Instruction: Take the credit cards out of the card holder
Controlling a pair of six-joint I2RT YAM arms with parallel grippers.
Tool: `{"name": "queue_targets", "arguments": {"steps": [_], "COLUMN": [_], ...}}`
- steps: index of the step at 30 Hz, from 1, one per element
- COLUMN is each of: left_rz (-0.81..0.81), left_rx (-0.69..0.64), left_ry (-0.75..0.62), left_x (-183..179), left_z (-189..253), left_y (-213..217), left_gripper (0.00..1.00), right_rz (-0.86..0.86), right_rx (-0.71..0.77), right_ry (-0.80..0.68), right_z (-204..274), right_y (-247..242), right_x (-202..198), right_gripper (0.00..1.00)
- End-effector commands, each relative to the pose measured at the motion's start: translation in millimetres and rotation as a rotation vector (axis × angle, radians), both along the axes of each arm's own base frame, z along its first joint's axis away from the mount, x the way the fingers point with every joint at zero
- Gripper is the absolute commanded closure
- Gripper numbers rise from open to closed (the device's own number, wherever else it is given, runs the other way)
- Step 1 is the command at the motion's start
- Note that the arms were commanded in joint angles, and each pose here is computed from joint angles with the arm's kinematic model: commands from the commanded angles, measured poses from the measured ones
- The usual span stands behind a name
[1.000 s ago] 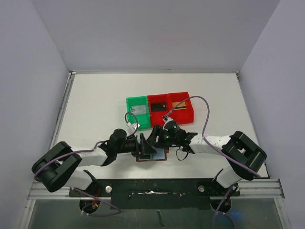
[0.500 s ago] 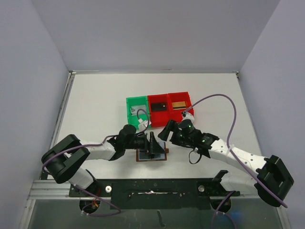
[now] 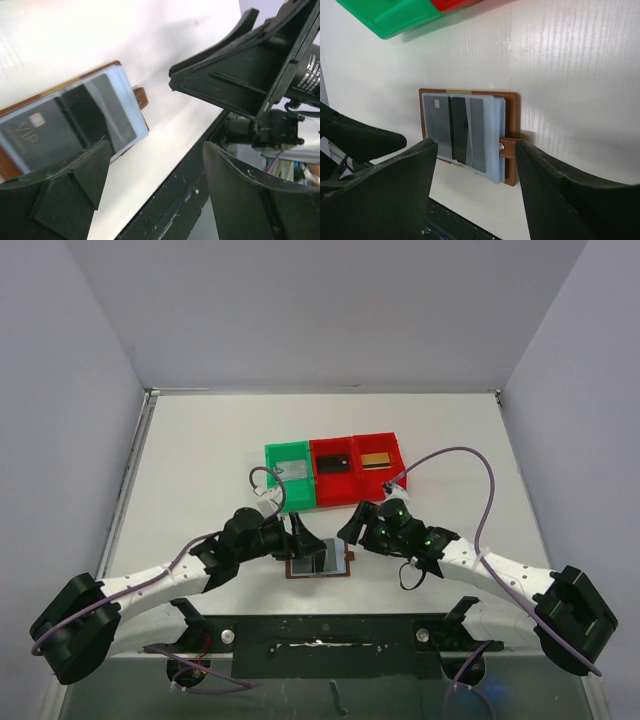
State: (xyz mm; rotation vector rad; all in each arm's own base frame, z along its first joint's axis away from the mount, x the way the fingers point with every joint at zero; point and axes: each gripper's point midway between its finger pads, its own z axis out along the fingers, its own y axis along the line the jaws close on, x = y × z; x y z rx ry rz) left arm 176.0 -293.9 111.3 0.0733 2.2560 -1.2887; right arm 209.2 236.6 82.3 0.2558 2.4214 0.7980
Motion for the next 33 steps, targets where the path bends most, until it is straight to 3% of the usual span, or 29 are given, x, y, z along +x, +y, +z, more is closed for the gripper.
{"name": "queue_targets", "arguments": {"steps": [1, 8, 14, 20, 33], "left_rz": [0.158, 0.35, 0.508, 0.473, 0.397], "left_rx": [0.03, 0.036, 0.144, 0.254, 0.218], "left_ry": [-0.034, 0.012, 0.01, 0.006, 0.082], "left_x": [17, 33, 54, 55, 46], "left_z": [1, 5, 14, 9, -7], "left_y": [24, 46, 67, 70, 50], "left_gripper": [0.27, 0.24, 0.22, 0.21, 0.2], "right_rz": [0.062, 0.111, 0.13, 0.164, 0.191], "right_rx": [0.09, 0.058, 0.04, 0.072, 0.163], "right_ry": [-0.056, -0.037, -0.038, -0.048, -0.006], "right_z": [16, 11, 11, 13, 2], "right_y": [24, 38, 45, 55, 70], "right_x": [7, 6, 6, 1, -9], "right_gripper": [0.38, 0.37, 0.35, 0.33, 0.33]}}
